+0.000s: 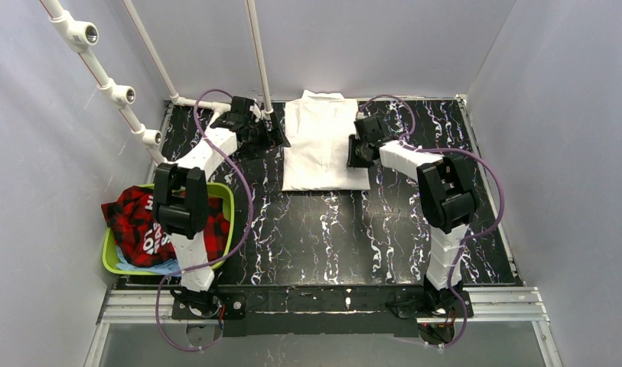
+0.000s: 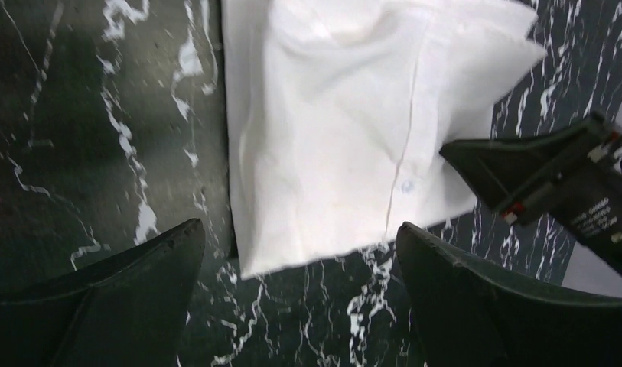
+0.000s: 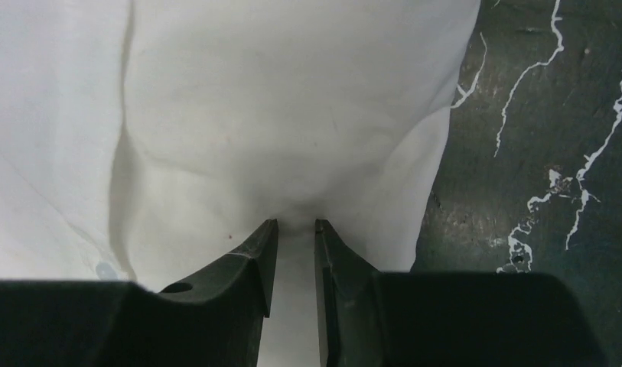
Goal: Set up the pet bed
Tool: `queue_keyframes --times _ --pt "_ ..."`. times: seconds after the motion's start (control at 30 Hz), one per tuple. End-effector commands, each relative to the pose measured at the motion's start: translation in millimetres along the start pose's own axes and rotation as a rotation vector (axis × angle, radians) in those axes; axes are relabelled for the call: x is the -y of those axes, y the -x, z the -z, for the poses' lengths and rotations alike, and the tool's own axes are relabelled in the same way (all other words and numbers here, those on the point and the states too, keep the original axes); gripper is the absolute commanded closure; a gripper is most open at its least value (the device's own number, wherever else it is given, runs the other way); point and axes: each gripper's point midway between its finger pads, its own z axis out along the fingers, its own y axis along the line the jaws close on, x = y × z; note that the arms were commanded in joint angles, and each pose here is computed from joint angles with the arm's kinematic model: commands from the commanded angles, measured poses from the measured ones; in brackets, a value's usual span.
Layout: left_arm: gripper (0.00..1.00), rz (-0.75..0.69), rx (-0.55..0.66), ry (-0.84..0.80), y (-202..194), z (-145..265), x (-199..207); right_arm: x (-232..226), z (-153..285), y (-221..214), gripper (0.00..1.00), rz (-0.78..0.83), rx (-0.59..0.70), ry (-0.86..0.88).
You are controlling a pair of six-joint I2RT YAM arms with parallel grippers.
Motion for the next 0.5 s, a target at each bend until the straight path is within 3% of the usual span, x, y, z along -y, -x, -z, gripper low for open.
queue_keyframes --times 0.0,0.2,0.27,0.37,0.47 --pt "0.05 -0.057 -0.062 0.041 -37 33 3 9 5 -52 0.68 -0.044 -0.114 0.012" --pt "0.05 -0.024 -0.063 0.104 -61 58 -8 -11 37 -132 0.69 -0.218 -0.231 -0.021" --pt "0.05 -0.038 -0.037 0.146 -59 69 -16 -52 54 -146 0.69 -0.288 -0.203 0.07" --pt "0.05 -0.047 -0.014 0.186 -57 82 -26 -142 82 -137 0.67 -0.238 -0.15 0.302" --pt "0.06 -0.026 -0.013 0.218 -61 91 -35 -174 100 -98 0.65 -0.176 -0.049 0.305"
